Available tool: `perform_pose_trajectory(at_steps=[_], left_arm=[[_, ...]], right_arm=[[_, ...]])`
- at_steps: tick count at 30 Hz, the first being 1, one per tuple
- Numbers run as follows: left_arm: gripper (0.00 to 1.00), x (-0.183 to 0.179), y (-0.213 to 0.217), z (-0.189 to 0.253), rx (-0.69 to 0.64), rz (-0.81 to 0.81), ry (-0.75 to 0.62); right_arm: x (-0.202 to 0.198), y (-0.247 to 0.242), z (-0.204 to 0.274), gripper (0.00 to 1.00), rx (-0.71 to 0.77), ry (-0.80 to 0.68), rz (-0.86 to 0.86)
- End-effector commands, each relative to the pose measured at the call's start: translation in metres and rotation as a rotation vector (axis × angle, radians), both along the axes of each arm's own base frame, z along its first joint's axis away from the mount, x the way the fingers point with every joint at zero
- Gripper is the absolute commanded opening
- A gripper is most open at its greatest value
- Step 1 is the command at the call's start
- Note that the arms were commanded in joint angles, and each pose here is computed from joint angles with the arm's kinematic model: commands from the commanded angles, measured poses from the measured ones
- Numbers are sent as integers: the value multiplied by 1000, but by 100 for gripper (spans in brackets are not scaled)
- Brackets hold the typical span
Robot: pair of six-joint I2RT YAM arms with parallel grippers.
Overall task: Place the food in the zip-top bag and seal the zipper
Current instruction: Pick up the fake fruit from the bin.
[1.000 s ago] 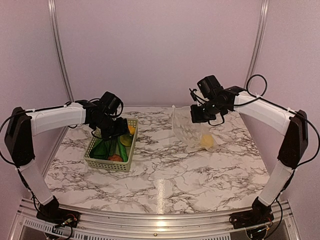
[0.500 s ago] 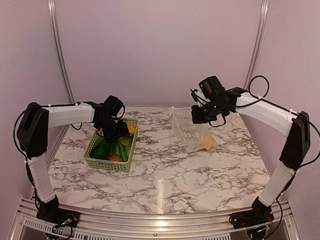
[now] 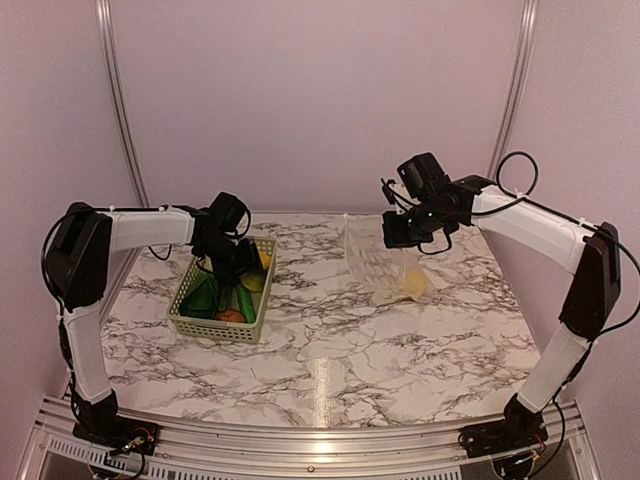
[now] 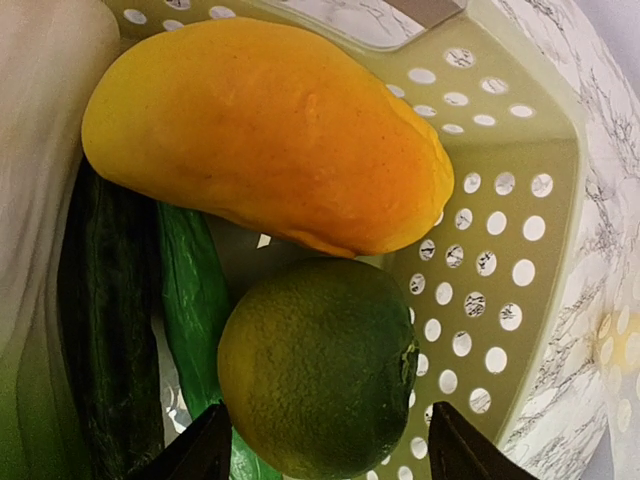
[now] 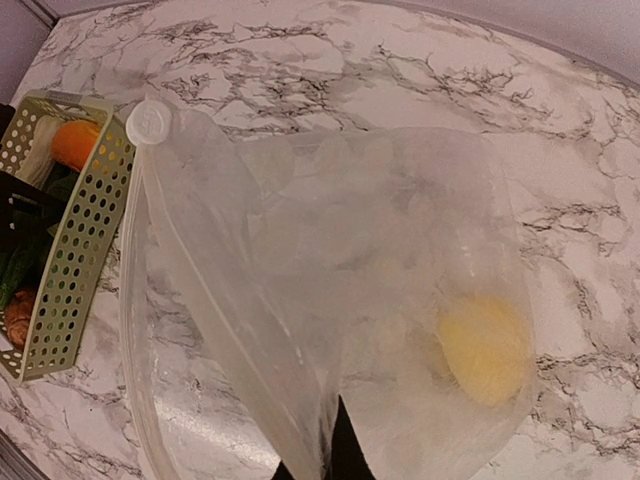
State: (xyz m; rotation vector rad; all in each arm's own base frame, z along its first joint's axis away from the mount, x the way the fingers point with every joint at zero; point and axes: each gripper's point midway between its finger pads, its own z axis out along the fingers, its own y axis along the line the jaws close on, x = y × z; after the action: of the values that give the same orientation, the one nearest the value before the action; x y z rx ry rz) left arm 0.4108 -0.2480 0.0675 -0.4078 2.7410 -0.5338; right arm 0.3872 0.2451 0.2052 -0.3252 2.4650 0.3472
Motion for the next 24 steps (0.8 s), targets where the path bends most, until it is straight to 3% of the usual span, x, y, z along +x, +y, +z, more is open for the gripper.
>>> perform_pose_trajectory(at_steps=[1, 16, 24], left_arm=[[69, 11, -10, 1, -41, -15, -13], [72, 18, -17, -12, -70, 13, 11], [55, 19, -14, -5, -73, 19, -20]], right_arm=[[-8, 1, 12, 0, 23, -13, 6], [-19, -3, 9, 1, 33, 4, 2], [-25, -4, 11, 1, 39, 7, 0]])
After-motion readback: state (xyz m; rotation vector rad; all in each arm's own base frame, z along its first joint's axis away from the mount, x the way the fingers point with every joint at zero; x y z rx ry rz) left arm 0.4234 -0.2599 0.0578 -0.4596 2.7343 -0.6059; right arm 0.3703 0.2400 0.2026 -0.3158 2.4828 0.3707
